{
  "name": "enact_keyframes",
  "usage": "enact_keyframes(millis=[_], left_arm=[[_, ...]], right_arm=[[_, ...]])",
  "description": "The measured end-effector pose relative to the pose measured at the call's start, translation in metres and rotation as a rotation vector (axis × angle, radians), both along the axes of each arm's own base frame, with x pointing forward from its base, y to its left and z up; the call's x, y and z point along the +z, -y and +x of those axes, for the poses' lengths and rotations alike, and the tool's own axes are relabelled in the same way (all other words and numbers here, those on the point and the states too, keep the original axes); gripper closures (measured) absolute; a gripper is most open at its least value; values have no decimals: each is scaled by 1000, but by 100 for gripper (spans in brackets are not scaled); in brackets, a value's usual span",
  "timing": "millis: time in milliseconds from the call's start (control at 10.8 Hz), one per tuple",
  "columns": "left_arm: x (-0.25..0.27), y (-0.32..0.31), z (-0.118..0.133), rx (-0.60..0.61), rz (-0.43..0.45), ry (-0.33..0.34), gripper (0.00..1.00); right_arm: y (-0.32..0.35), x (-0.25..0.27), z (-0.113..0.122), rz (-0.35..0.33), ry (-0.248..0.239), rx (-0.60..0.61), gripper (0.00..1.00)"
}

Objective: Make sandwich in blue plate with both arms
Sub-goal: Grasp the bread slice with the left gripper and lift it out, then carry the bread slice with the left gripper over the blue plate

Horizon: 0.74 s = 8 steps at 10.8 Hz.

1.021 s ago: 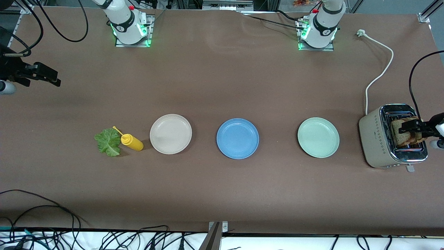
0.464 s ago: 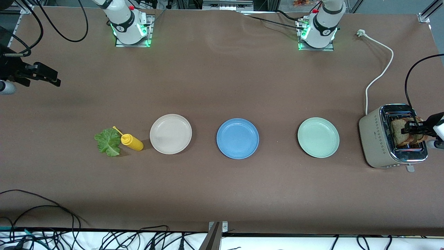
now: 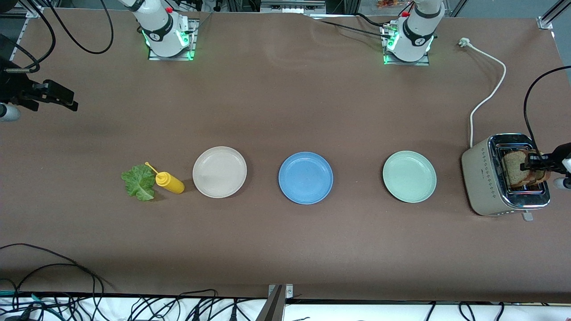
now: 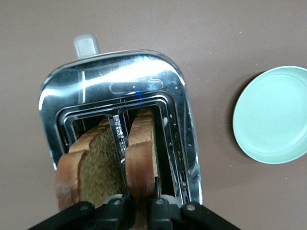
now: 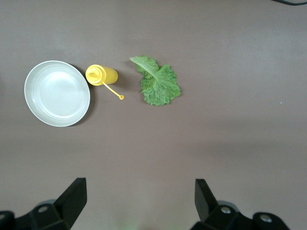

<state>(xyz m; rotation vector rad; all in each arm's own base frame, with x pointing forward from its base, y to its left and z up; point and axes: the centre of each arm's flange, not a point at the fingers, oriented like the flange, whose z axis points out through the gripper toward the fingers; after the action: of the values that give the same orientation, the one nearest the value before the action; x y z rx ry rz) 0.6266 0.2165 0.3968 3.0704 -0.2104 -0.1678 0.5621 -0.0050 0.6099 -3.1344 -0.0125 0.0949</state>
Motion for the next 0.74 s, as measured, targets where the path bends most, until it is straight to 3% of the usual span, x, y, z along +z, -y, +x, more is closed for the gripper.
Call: enact_keyframes(millis=[464,742], left_arm=[[89,18,-9,-24,6,11,90],[133,60,-13,-86,4,14,90]], right_arm=[[7,0,0,0,0,-12,0],[7,0,0,0,0,-14,0]])
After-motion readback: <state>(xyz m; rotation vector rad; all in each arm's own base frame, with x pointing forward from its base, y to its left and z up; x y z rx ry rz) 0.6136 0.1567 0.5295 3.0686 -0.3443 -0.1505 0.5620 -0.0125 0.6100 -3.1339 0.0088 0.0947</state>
